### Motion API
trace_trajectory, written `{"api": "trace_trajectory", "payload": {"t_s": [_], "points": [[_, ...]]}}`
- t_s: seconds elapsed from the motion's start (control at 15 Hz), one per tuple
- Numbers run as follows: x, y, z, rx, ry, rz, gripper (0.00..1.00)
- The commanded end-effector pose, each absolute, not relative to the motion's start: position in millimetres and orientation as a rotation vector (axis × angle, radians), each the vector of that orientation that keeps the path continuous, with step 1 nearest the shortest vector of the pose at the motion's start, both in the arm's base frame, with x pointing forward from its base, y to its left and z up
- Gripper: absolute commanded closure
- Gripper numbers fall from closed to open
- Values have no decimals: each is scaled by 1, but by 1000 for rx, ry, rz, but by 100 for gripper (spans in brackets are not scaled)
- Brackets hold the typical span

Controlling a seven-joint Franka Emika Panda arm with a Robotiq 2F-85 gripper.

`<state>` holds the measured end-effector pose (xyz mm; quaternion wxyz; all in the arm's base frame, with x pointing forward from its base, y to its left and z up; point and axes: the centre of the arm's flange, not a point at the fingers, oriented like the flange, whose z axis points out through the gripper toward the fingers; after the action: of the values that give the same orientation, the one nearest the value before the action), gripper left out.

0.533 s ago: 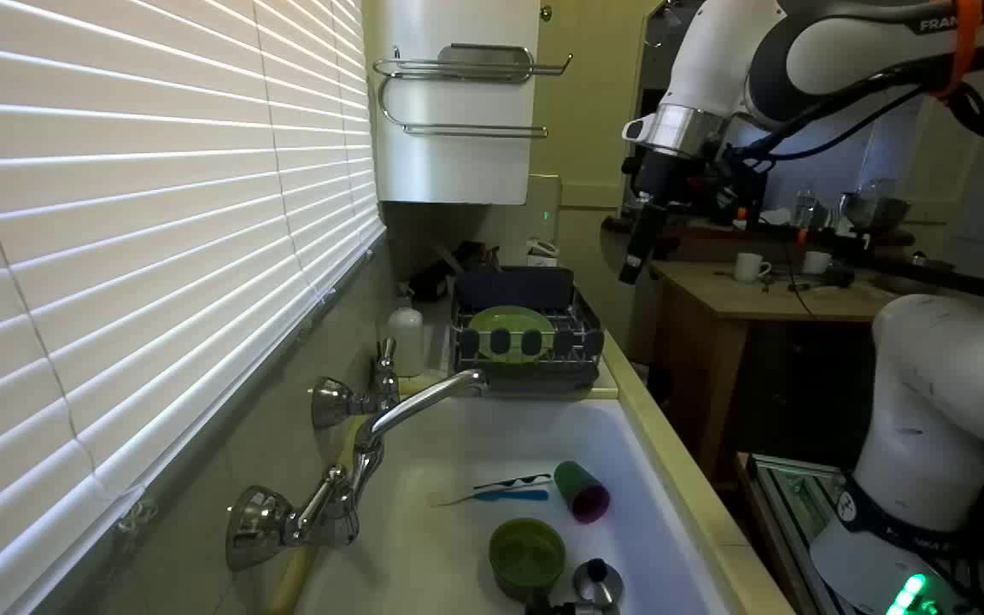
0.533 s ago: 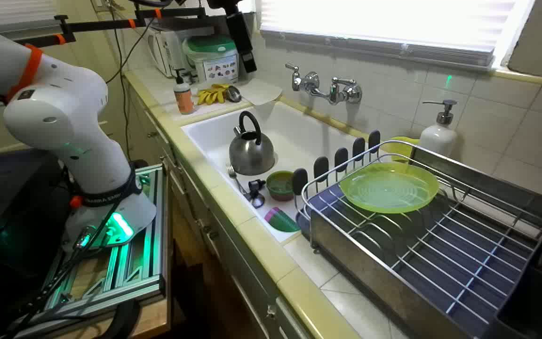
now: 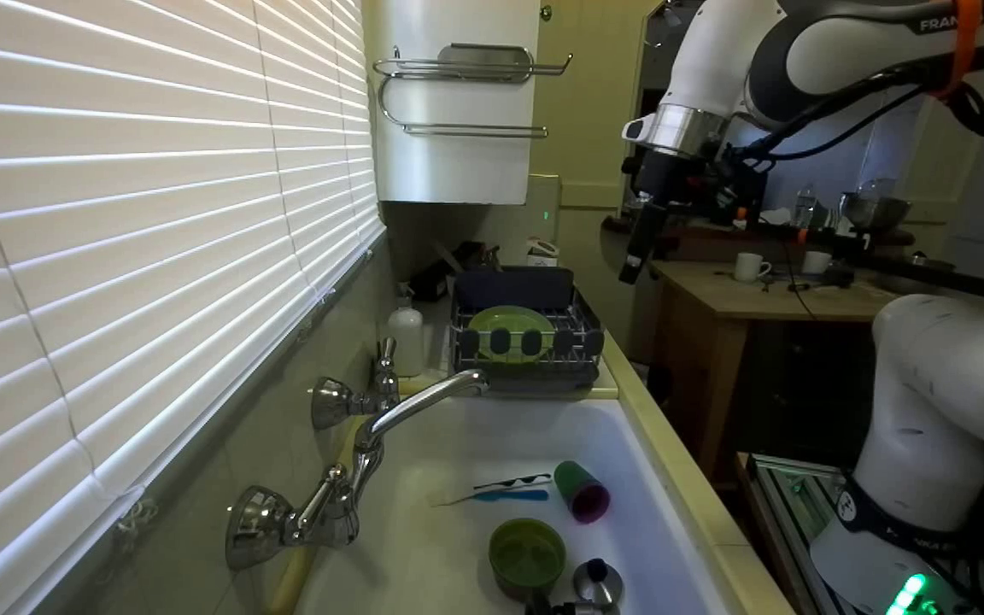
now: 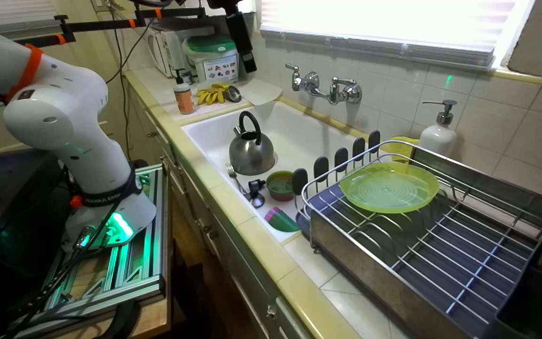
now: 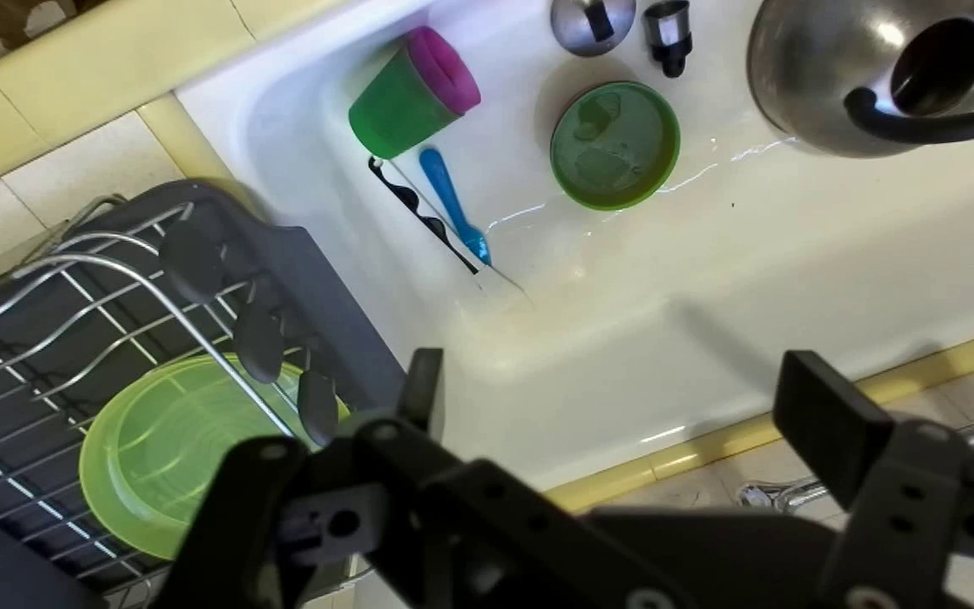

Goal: Put the yellow plate in the sink

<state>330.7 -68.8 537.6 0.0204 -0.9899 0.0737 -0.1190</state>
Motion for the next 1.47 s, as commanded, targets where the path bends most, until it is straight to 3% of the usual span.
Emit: {"api": "trace_trajectory", "payload": {"t_s": [0.0,0.33,1.0,1.4], "points": [[347,-84,532,-3109,299,-404,0],[393,-139,517,-3174,418,-594,0],[479,-258,458,-3151,713,-623,0],[471,-261,447,-3159,714,-578,0]]}}
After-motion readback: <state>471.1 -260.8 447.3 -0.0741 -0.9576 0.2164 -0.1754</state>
